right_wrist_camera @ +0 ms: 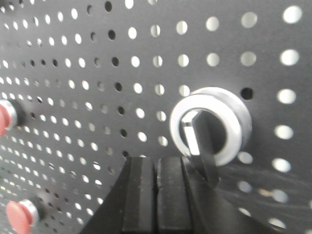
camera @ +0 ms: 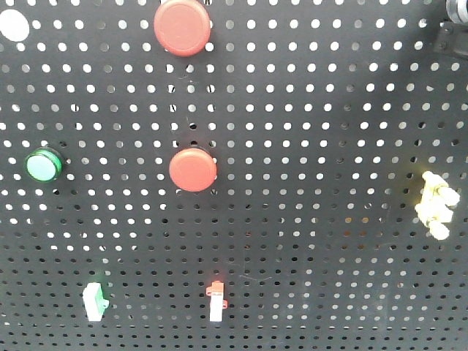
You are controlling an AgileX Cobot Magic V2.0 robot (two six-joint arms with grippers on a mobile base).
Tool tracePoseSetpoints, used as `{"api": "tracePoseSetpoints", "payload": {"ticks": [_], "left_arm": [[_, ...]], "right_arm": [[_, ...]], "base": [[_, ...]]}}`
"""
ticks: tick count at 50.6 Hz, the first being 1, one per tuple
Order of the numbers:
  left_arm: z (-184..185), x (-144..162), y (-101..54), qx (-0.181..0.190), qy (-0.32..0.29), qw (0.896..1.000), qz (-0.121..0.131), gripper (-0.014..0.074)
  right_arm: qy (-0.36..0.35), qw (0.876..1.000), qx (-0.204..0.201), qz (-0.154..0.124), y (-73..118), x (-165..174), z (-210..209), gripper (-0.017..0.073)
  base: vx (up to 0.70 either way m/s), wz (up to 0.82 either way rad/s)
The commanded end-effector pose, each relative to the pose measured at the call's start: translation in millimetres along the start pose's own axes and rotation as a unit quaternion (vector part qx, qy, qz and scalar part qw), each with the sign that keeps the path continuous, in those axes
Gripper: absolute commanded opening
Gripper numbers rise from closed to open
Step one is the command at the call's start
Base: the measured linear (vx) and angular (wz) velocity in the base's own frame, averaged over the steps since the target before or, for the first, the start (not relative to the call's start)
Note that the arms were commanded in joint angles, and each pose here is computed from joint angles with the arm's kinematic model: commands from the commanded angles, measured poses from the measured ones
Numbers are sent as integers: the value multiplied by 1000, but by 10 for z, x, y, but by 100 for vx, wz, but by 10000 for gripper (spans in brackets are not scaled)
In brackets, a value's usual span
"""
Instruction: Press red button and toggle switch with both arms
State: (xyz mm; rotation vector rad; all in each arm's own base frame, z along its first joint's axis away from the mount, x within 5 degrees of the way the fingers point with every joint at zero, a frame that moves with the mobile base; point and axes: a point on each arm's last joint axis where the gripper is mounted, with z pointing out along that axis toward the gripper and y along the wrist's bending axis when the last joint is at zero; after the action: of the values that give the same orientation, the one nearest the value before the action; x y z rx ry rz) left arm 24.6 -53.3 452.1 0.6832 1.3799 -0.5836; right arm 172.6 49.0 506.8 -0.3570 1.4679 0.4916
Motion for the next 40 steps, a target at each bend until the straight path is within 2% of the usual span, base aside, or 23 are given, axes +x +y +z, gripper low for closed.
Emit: {"api": "tracePoseSetpoints", "payload": {"ticks": [1, 8, 11, 15, 20, 22, 26, 29, 31, 32, 36, 40], "left_arm": [[-8, -115, 23, -12, -37, 999, -14, 2], [-8, -114, 23, -11, -36, 999, -14, 2], [-7, -109, 21, -11, -34, 999, -14, 2], [-6, -101, 17, -8, -30, 999, -13, 2], [-5, -51, 31, -16, -2, 1000, 1, 2], [-7, -10, 50, -26, 20, 999, 8, 2], [-21, 90, 108, -58, 76, 995, 6, 2], [-49, 192, 174, -94, 129, 987, 12, 2], [-71, 267, 210, -117, 155, 981, 3, 2], [-83, 289, 223, -126, 161, 979, 7, 2], [-159, 457, 269, -170, 189, 967, -5, 2], [-236, 610, 239, -181, 186, 966, -11, 2]], "right_arm": [[-79, 992, 97, -15, -161, -212, -62, -3], [-77, 991, 103, -19, -172, -210, -64, -3], [-71, 993, 91, -10, -135, -206, -85, -3], [-49, 997, 63, -13, -50, -177, -126, -3], [-25, 998, 38, -36, 58, -162, -219, -3], [-20, 998, 37, -54, 103, -171, -288, -3], [-20, 995, 42, -84, 198, -204, -452, -3], [-26, 993, 54, -100, 264, -234, -595, -3], [-34, 992, 64, -106, 311, -231, -709, -3], [-39, 991, 69, -108, 332, -215, -766, -3], [-51, 988, 88, -115, 404, -75, -977, -3], [-63, 984, 105, -130, 507, 163, -1249, -3]], "base": [[0, 0], [0, 0], [0, 0], [0, 0], [0, 0], [0, 0], [0, 0], [0, 0], [0, 0], [0, 0], [0, 0], [0, 0]]}}
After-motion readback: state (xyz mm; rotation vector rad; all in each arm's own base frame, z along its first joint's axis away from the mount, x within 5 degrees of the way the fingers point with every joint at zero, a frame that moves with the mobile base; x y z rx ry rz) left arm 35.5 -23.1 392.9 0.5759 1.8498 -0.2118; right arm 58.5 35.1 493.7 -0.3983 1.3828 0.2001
